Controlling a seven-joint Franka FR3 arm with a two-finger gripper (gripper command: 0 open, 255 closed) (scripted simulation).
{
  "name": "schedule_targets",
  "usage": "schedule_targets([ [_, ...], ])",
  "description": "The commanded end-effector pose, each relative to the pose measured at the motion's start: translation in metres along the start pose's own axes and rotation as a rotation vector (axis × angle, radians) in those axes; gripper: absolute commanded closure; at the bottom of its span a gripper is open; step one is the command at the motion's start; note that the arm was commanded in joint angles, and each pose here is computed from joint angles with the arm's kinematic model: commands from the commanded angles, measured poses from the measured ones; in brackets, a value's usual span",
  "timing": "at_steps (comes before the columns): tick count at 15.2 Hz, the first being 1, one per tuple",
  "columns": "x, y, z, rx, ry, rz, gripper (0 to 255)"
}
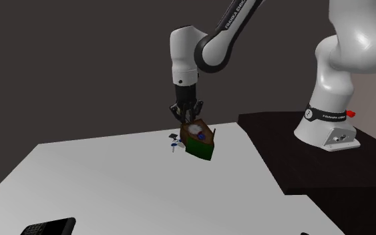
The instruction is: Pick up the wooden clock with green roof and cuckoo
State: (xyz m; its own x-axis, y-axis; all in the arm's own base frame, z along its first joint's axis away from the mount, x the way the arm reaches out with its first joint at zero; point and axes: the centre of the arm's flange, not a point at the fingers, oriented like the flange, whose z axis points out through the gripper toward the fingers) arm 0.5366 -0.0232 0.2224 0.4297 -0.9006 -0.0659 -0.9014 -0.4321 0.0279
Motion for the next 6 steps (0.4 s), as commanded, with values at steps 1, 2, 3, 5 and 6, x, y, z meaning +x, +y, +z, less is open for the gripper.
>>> schedule_targets([
  [1,-0.001,0.001,-0.011,0.000,0.000,0.000,255],
  [2,-0.002,0.001,-0.017,0.000,0.000,0.000,255],
  [3,-0.002,0.001,-0.022,0.000,0.000,0.000,255],
  [5,-0.002,0.002,-0.028,0.000,0.000,0.000,255],
  [6,-0.002,0.002,-0.028,0.000,0.000,0.000,255],
])
